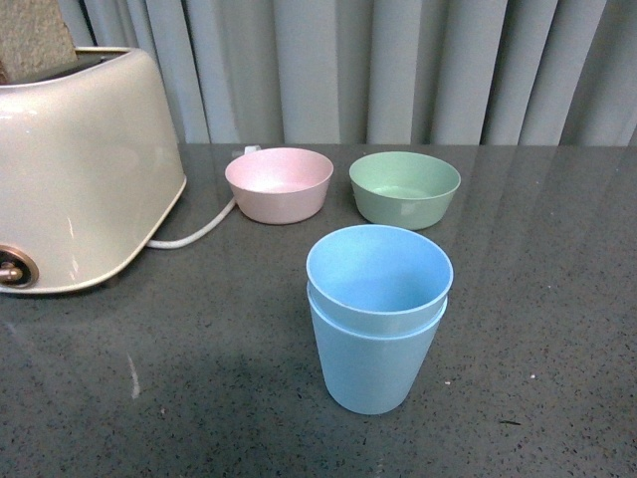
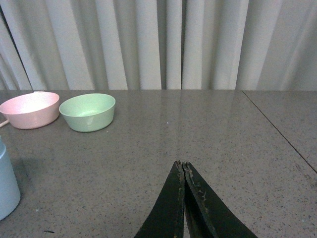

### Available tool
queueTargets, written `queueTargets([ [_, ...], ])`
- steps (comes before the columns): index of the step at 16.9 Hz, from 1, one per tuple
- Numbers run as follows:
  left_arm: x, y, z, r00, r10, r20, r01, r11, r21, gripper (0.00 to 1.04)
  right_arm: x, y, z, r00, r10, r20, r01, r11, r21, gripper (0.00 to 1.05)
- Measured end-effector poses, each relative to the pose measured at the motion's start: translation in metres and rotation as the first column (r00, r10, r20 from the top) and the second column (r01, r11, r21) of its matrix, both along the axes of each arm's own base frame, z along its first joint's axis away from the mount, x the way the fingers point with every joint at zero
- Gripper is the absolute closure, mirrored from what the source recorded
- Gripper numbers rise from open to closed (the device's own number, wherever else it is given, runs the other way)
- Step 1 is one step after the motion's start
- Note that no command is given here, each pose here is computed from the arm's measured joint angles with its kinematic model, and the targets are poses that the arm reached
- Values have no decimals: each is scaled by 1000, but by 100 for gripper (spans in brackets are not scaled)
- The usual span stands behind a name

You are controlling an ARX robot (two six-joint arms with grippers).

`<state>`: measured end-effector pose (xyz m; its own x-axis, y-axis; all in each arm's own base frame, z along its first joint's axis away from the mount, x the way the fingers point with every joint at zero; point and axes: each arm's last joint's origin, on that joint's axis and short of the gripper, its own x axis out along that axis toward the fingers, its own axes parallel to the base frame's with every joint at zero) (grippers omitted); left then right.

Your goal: Stack blue cups with both arms

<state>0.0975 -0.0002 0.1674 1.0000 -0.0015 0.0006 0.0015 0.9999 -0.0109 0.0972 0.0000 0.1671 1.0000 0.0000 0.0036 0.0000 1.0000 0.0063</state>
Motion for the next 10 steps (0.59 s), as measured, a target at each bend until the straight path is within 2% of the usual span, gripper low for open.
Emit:
queueTargets([
  [1, 0, 0, 0, 1000, 0, 0, 0, 1000, 0, 7, 0, 0, 0, 1000, 0, 0, 0, 1000, 0, 95],
  [9, 0, 0, 0, 1000, 0, 0, 0, 1000, 0, 7, 0, 0, 0, 1000, 0, 0, 0, 1000, 0, 5],
  [10, 0, 0, 0, 1000, 0, 0, 0, 1000, 0, 7, 0, 0, 0, 1000, 0, 0, 0, 1000, 0, 7],
])
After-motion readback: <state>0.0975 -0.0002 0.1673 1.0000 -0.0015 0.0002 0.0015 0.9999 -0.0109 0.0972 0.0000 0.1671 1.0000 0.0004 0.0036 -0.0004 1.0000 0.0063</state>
